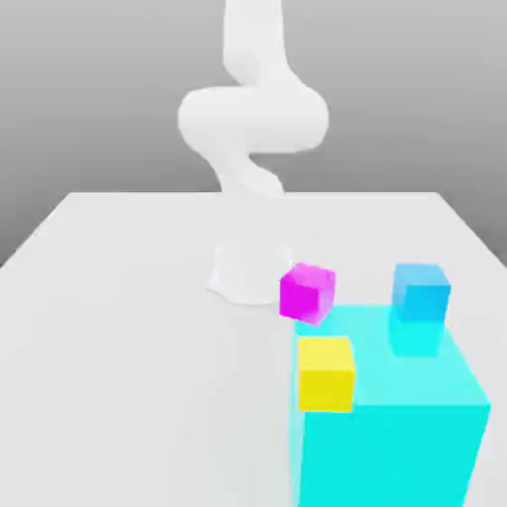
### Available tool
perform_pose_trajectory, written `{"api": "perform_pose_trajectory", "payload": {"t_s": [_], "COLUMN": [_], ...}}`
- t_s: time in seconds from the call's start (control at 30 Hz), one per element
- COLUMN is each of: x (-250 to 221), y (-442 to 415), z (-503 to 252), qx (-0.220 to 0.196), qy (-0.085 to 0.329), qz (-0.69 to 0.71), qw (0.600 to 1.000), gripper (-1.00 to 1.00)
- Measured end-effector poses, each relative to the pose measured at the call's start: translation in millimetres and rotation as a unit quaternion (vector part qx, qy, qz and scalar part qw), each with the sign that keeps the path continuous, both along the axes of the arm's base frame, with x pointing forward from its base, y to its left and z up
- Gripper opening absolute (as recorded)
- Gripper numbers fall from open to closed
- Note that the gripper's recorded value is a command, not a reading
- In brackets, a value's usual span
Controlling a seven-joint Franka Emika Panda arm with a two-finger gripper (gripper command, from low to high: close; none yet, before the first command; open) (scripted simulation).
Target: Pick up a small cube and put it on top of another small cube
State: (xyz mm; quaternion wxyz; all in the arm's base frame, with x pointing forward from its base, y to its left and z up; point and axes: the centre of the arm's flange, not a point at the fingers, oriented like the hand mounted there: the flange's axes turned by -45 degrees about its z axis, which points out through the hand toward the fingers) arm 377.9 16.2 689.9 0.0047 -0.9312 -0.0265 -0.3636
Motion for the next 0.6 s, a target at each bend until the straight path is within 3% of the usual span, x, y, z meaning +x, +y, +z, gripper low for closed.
{"api": "perform_pose_trajectory", "payload": {"t_s": [0.3, 0.6], "x": [96.2, 147.0], "y": [78.8, 180.2], "z": [-97.8, -225.3], "qx": [-0.044, -0.093], "qy": [0.097, 0.185], "qz": [0.119, 0.242], "qw": [0.987, 0.948], "gripper": [0.00, 0.00]}}
